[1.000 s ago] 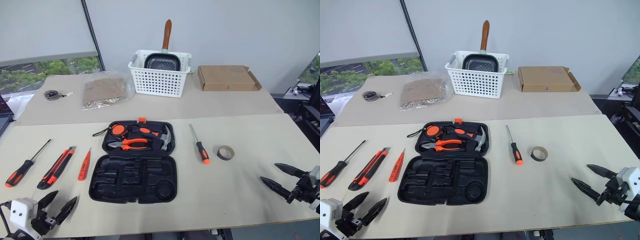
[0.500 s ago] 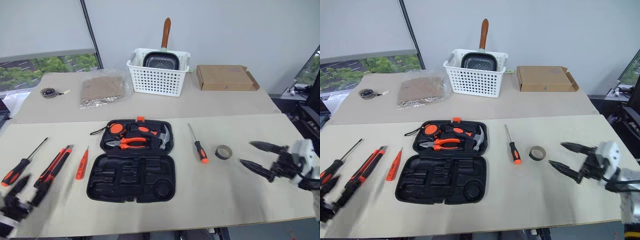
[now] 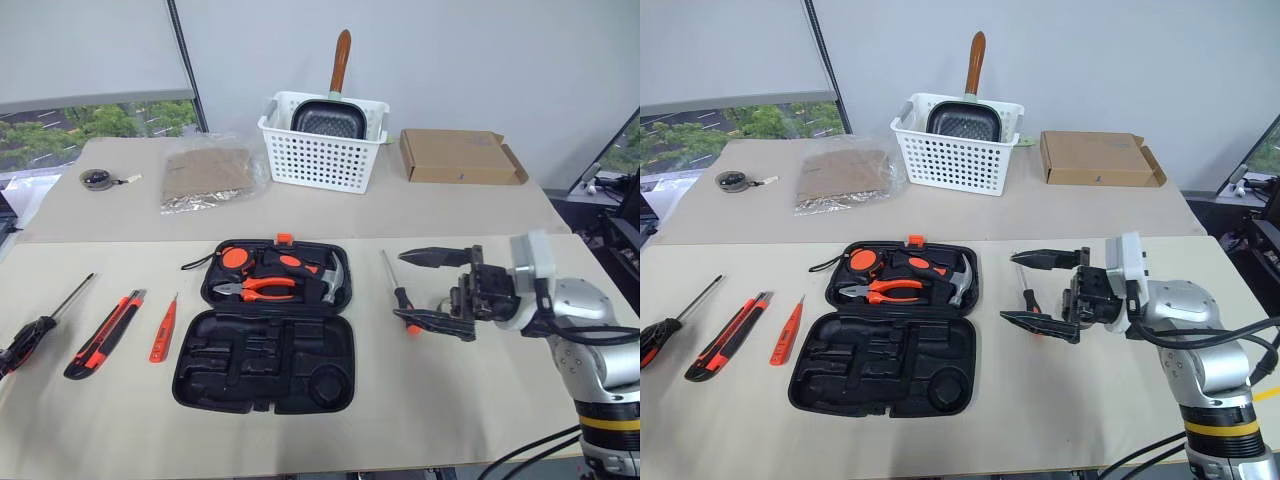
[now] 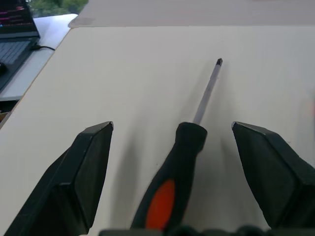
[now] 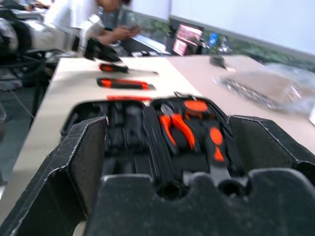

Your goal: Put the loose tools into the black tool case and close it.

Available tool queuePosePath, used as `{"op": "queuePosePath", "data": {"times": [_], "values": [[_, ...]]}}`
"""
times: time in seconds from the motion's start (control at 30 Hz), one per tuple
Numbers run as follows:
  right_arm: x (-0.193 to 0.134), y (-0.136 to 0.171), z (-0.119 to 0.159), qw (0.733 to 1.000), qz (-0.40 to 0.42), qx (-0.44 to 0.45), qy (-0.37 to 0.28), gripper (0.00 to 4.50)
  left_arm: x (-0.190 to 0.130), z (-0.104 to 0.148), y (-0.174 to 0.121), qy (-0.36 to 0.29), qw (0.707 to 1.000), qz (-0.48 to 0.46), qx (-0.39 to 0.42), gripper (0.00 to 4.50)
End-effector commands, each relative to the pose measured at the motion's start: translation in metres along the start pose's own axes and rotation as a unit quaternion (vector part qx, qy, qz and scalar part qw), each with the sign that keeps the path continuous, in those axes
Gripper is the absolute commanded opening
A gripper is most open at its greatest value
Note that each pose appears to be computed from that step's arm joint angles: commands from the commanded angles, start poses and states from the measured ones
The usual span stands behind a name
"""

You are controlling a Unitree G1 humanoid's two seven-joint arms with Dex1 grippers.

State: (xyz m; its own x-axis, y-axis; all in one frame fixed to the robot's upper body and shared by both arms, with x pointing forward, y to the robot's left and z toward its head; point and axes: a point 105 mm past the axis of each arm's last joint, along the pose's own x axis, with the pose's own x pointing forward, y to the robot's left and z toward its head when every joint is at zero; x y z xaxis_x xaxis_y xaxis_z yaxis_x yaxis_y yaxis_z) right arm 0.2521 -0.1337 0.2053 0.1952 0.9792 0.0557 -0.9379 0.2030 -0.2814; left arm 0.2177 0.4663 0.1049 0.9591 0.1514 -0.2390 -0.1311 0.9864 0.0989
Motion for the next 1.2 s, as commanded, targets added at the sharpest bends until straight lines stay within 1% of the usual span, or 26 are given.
{"op": "queuePosePath", "data": {"times": [0.03, 0.1, 0.2, 0.3, 0.4, 0.43, 0.47, 0.53, 0.6, 0.73, 0.8, 0.83, 0.87, 0.93, 1.0, 1.1, 1.13, 1.2], "values": [[0.004, 0.002, 0.008, 1.000, 0.002, -0.012, -0.011, 4.46, 0.009, -0.017, -0.002, 0.070, 0.997, -0.028, 0.030, 4.13], [0.002, 0.003, 0.008, 1.000, 0.000, -0.014, -0.008, 4.46, 0.011, -0.023, 0.000, 0.089, 0.995, -0.029, 0.029, 4.13], [0.001, 0.003, 0.009, 1.000, -0.003, -0.017, -0.007, 4.46, 0.013, -0.025, 0.004, 0.096, 0.995, -0.024, 0.012, 4.13], [0.000, 0.003, 0.012, 1.000, -0.004, -0.019, -0.012, 4.50, 0.012, -0.026, 0.003, 0.096, 0.995, -0.035, 0.001, 3.40], [0.001, 0.005, 0.013, 1.000, 0.002, -0.018, -0.017, 4.50, 0.010, -0.026, 0.003, 0.092, 0.995, -0.042, -0.004, 2.39], [0.001, 0.005, 0.013, 1.000, 0.003, -0.018, -0.017, 4.50, 0.009, -0.025, 0.003, 0.090, 0.995, -0.043, -0.005, 1.99], [0.002, 0.006, 0.014, 1.000, 0.007, -0.016, -0.019, 4.50, 0.009, -0.023, 0.004, 0.084, 0.996, -0.042, -0.005, 1.70], [0.003, 0.008, 0.016, 0.999, 0.016, -0.013, -0.026, 4.50, 0.011, -0.011, 0.005, 0.058, 0.997, -0.040, -0.012, 1.07], [0.004, 0.012, 0.020, 0.999, 0.036, -0.002, -0.033, 4.50, 0.016, 0.014, -0.001, 0.012, 0.998, -0.064, -0.021, 0.99], [0.005, 0.017, 0.025, 0.997, 0.072, 0.011, -0.027, 4.50, 0.023, 0.043, -0.019, -0.022, 0.993, -0.116, 0.009, 0.99], [0.004, 0.019, 0.025, 0.996, 0.082, 0.014, -0.020, 4.50, 0.030, 0.066, -0.037, -0.055, 0.986, -0.158, 0.025, 0.99], [0.002, 0.019, 0.023, 0.996, 0.081, 0.014, -0.016, 4.50, 0.033, 0.082, -0.056, -0.076, 0.976, -0.199, 0.041, 0.99], [0.001, 0.018, 0.022, 0.997, 0.079, 0.014, -0.012, 4.50, 0.034, 0.091, -0.071, -0.090, 0.967, -0.233, 0.056, 0.99], [-0.003, 0.017, 0.019, 0.997, 0.075, 0.012, -0.004, 4.50, 0.033, 0.102, -0.105, -0.100, 0.941, -0.312, 0.080, 0.99], [-0.005, 0.017, 0.015, 0.997, 0.070, 0.012, 0.004, 4.50, 0.029, 0.103, -0.139, -0.101, 0.908, -0.388, 0.120, 0.99], [-0.009, 0.020, 0.009, 0.998, 0.062, 0.015, 0.018, 4.50, 0.022, 0.097, -0.197, -0.086, 0.844, -0.496, 0.184, 0.99], [-0.011, 0.021, 0.006, 0.998, 0.059, 0.015, 0.024, 4.50, 0.021, 0.095, -0.212, -0.080, 0.826, -0.520, 0.203, 0.99], [-0.016, 0.022, -0.002, 0.998, 0.041, 0.009, 0.044, 4.50, 0.021, 0.084, -0.241, -0.058, 0.779, -0.559, 0.279, 0.99]]}}
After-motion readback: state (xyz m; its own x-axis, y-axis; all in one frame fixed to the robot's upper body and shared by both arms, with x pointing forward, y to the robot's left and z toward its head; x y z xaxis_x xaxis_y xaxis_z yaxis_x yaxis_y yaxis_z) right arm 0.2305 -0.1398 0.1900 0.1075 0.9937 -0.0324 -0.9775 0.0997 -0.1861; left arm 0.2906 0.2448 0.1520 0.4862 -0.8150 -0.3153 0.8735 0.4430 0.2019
